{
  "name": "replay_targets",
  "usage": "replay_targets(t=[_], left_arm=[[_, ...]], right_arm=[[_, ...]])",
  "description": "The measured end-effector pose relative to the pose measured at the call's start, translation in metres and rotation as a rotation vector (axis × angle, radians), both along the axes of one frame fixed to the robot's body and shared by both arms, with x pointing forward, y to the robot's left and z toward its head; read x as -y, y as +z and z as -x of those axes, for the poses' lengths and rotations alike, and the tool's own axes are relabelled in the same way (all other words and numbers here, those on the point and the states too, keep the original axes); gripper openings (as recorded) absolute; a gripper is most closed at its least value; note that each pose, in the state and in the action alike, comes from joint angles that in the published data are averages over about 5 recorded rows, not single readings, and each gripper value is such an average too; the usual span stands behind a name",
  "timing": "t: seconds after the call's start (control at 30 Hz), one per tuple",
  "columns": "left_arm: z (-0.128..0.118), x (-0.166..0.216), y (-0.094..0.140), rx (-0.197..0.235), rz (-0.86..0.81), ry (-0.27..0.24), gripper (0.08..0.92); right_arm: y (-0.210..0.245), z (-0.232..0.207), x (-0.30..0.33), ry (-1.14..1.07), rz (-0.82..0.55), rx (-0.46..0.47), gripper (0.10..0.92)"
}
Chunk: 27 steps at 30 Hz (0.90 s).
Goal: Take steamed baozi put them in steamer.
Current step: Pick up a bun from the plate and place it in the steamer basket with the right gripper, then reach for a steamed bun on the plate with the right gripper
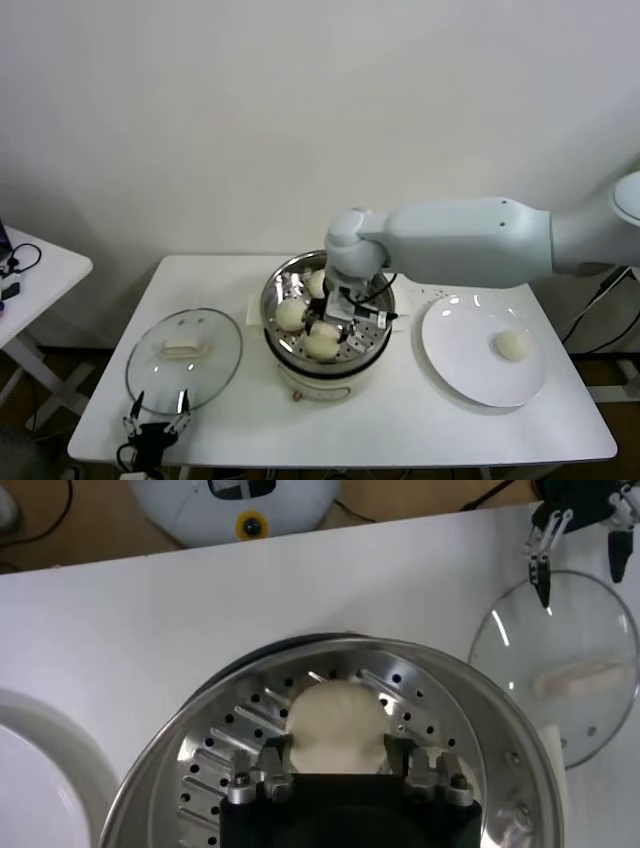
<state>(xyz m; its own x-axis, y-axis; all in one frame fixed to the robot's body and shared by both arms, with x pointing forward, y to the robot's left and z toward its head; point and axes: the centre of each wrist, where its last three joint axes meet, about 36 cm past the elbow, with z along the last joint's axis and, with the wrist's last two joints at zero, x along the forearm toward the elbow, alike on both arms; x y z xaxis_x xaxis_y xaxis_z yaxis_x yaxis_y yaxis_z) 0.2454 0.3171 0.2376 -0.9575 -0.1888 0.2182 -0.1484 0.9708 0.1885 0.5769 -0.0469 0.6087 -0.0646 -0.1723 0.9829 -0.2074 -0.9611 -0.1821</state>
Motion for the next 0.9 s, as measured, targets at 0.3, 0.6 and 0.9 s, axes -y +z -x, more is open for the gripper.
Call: replay_targets(t=[0.3, 0.6, 0.9], left_arm=[[0.001, -0.001, 0.003, 0.003, 0.001, 0.004, 0.823], [0.003, -0.004, 0.006, 0.005, 0.001, 0.005, 0.823], [0.004, -0.003, 0.005, 0.006, 0.005, 0.003, 0.823]], right_arm=[[0.030, -0.017, 0.025, -0.051, 0.024, 0.005, 0.821], [0.095, -0.063, 0.129, -0.362, 0.076, 0.025, 0.823], [0.071, -0.074, 0.280, -0.800, 0.070, -0.026, 0.823]])
